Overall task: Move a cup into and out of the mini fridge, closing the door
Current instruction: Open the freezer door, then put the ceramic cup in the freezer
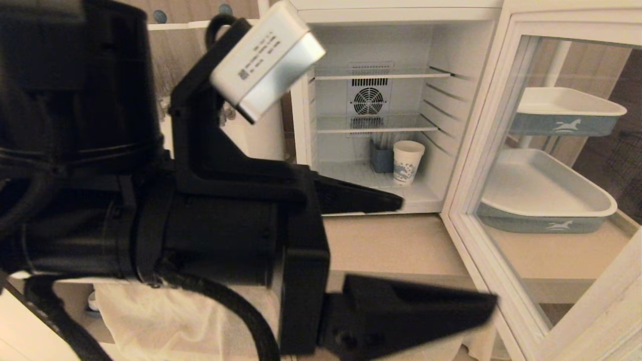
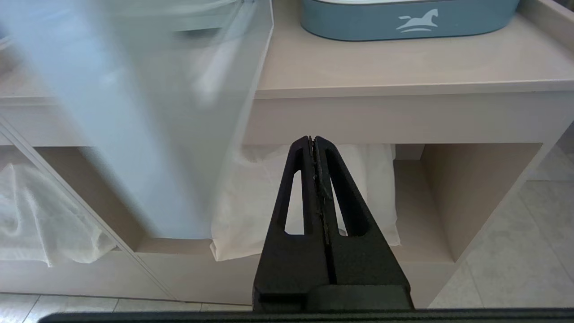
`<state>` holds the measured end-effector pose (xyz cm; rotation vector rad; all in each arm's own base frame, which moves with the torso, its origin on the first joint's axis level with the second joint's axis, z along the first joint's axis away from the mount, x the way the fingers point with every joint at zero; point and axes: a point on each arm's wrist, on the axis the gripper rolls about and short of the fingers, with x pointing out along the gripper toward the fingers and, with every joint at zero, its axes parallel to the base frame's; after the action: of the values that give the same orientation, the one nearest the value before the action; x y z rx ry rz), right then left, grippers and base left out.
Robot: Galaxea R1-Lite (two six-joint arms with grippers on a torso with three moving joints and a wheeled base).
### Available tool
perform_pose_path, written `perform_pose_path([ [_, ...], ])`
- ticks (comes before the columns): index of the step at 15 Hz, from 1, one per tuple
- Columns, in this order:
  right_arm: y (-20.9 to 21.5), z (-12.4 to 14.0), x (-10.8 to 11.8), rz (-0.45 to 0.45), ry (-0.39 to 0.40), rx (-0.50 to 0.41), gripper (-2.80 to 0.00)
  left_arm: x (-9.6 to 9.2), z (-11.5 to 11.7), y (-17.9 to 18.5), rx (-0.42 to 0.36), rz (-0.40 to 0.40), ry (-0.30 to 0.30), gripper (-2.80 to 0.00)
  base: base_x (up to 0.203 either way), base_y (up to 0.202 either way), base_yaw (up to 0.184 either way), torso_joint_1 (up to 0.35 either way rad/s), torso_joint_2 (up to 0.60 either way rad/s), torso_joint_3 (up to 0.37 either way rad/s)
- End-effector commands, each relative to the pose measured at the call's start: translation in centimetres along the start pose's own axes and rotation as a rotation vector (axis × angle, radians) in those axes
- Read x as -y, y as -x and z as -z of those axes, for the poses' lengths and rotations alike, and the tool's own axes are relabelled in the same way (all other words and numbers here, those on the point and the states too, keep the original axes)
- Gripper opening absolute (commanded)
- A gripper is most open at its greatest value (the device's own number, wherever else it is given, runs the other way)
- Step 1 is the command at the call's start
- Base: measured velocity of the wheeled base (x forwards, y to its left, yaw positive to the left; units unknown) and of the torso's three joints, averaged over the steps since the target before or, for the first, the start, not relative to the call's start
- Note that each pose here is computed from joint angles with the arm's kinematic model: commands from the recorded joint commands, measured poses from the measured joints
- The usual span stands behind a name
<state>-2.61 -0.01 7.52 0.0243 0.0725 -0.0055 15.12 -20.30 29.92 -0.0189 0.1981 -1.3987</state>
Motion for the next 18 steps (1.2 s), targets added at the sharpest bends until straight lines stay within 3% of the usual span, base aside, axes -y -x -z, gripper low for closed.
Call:
perform_pose_path([
  [1, 0.0, 0.0, 0.0, 0.002, 0.000, -0.003, -2.80, -1.0, -0.4, 2.7, 0.044, -0.254, -0.005, 0.00, 0.000, 0.000, 0.000, 0.000, 0.00, 0.000],
  [4, 0.0, 0.0, 0.0, 0.000, 0.000, -0.003, -2.80, -3.2, -0.2, 7.5, 0.067, -0.693, -0.019, 0.00, 0.000, 0.000, 0.000, 0.000, 0.00, 0.000],
  [6, 0.0, 0.0, 0.0, 0.000, 0.000, -0.003, -2.80, -2.9, 0.3, 11.3, 0.063, -0.954, -0.045, 0.00, 0.000, 0.000, 0.000, 0.000, 0.00, 0.000],
  [7, 0.0, 0.0, 0.0, 0.002, 0.000, -0.003, -2.80, -2.3, 0.8, 13.1, 0.056, -1.041, -0.049, -2.80, 0.000, 0.000, 0.000, 0.000, 0.00, 0.000],
  [9, 0.0, 0.0, 0.0, 0.000, 0.000, -0.003, -2.80, 0.2, 1.7, 16.1, 0.043, -1.169, -0.055, -2.80, 0.000, 0.000, 0.000, 0.000, 0.00, 0.000],
  [15, 0.0, 0.0, 0.0, 0.000, 0.000, -0.003, -2.80, 10.1, 6.0, 22.8, 0.090, -1.588, -0.074, -2.80, 0.000, 0.000, 0.000, 0.000, 0.00, 0.000],
  [18, 0.0, 0.0, 0.0, 0.002, 0.000, -0.003, -2.80, 12.9, 8.8, 23.9, 0.040, -1.709, -0.048, -2.80, 0.000, 0.000, 0.000, 0.000, 0.00, 0.000],
])
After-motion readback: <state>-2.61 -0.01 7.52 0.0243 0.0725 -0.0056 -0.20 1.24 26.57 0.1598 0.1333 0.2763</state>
